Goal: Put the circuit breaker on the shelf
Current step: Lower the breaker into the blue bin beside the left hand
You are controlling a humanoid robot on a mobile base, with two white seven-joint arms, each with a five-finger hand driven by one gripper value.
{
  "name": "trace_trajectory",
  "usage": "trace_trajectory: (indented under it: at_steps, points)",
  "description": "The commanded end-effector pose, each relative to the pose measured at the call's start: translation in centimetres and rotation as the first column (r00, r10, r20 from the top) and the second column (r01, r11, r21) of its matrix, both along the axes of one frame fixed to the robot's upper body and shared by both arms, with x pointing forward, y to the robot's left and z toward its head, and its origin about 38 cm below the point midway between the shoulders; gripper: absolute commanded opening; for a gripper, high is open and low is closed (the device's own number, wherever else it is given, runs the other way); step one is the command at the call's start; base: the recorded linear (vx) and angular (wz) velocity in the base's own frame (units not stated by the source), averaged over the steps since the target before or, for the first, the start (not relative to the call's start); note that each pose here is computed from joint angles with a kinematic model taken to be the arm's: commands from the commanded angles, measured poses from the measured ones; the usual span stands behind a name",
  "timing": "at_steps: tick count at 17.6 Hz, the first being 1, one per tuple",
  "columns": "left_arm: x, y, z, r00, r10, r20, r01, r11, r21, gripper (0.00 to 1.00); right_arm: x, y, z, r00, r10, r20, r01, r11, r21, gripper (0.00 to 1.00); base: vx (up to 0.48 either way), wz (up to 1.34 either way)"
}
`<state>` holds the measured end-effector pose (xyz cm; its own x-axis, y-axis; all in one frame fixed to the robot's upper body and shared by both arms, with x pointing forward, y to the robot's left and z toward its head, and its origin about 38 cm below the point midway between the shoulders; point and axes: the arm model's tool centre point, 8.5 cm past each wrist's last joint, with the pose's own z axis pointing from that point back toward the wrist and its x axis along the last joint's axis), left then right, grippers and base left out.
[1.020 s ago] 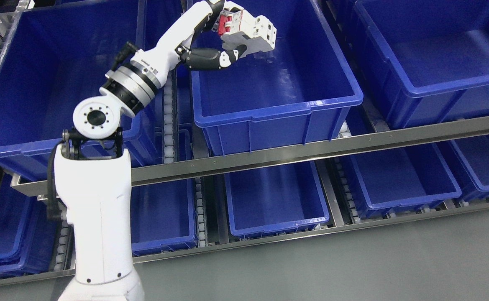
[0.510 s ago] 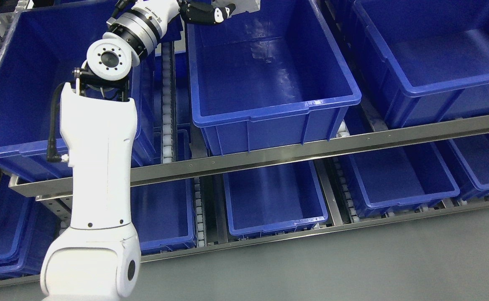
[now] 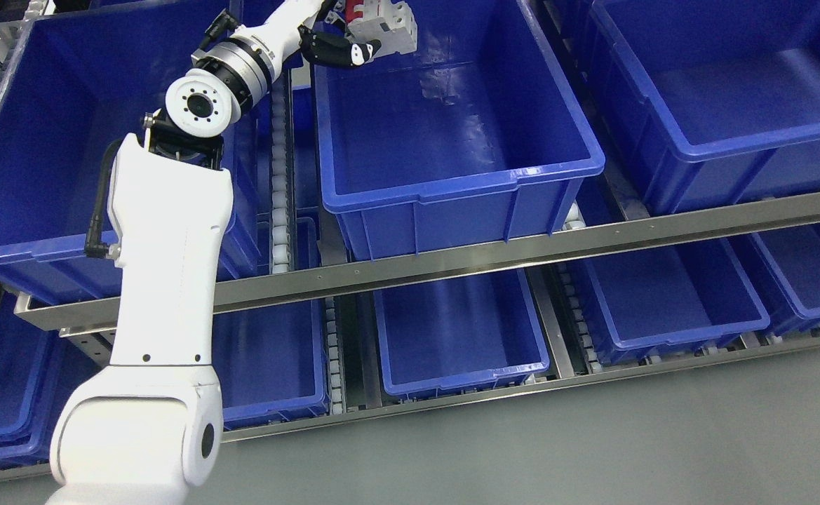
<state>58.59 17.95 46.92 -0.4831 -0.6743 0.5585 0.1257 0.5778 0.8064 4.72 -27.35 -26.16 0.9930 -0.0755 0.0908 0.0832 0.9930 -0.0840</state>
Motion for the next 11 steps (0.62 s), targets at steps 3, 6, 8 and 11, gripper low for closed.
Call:
trace_trajectory:
  at_steps: [3,6,8,11]
  points:
    - [1.9,0.7,-3.6,0.992,0.031,-0.121,-0.025,0.998,0.051,0.17,-0.8,-1.1,0.1,1.0,0.0,0.009,0.0,1.0,-0.019,1.0,0.0,0.0]
    - [2.1,1.2,-3.5,0.991,0.041,-0.126,-0.036,0.998,0.049,0.17,-0.8,-1.1,0.1,1.0,0.002,0.009,-0.002,1.0,-0.019,1.0,0.0,0.0]
    - [2.5,1.3,-4.2,0.987,0.048,-0.152,-0.041,0.998,0.046,0.18,-0.8,-1.1,0.1,1.0,0.002,0.011,-0.002,1.0,-0.019,1.0,0.0,0.0]
    - [3.4,0.6,-6.2,0.975,0.05,-0.218,-0.041,0.998,0.043,0.18,-0.8,-1.1,0.1,1.0,0.002,0.009,-0.002,1.0,-0.019,1.0,0.0,0.0]
